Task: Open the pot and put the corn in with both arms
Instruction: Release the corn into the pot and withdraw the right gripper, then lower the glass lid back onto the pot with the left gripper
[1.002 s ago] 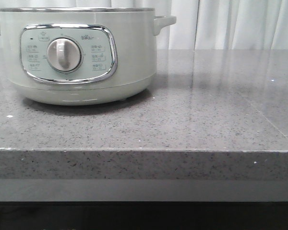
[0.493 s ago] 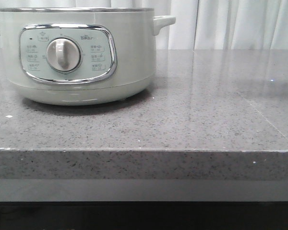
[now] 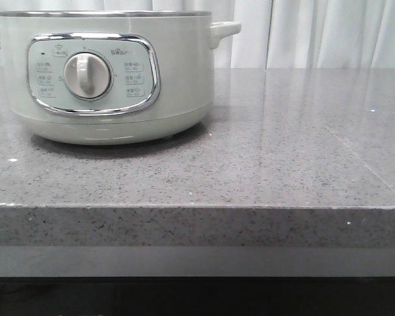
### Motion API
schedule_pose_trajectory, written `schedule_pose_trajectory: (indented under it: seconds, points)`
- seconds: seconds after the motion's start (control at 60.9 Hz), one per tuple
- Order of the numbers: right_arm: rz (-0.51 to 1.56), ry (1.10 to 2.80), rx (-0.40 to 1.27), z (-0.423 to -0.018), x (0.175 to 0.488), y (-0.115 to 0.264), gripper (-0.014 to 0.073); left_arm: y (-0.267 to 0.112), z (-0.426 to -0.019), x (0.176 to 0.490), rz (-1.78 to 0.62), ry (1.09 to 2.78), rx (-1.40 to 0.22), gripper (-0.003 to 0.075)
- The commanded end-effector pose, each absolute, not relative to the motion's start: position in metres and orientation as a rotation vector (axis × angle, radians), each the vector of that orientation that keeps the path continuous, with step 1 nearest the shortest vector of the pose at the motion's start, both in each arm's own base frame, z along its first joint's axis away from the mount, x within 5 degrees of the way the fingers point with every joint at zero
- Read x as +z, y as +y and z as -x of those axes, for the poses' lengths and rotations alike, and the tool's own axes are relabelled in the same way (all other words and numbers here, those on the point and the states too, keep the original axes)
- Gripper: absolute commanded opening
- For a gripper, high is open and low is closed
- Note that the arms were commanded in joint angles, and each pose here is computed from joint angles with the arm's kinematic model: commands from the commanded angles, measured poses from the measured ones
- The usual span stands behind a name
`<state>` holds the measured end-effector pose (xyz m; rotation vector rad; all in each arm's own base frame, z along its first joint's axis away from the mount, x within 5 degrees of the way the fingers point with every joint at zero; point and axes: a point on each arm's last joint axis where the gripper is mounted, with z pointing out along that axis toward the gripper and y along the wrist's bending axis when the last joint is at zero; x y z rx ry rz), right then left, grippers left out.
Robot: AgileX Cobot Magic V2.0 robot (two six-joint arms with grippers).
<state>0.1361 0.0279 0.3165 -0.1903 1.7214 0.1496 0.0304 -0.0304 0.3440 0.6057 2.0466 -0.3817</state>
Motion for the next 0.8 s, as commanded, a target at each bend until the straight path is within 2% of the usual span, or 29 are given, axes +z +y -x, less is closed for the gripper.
schedule_pose_trajectory:
  seconds: [0.0,0.181,0.361,0.542,0.788]
  points:
    - [0.173,1.573,0.129,-0.115,0.322,0.022,-0.0068,-0.033,-0.034,0.365,-0.538,1.890,-0.432,0.0200]
    - [0.176,1.520,0.139,-0.085,0.309,0.018,-0.0068,-0.033,-0.036,0.369,-0.535,1.874,-0.420,0.0200]
    - [0.173,1.493,0.140,-0.079,0.310,0.016,-0.0068,-0.036,-0.052,0.404,-0.534,1.847,-0.366,0.0200]
    - [0.174,1.493,0.140,-0.079,0.309,0.016,-0.0068,-0.057,-0.101,0.445,-0.561,1.876,-0.351,0.0200]
    - [0.174,1.495,0.140,-0.079,0.309,0.016,-0.0068,-0.100,-0.192,0.472,-0.548,1.980,-0.426,0.0200]
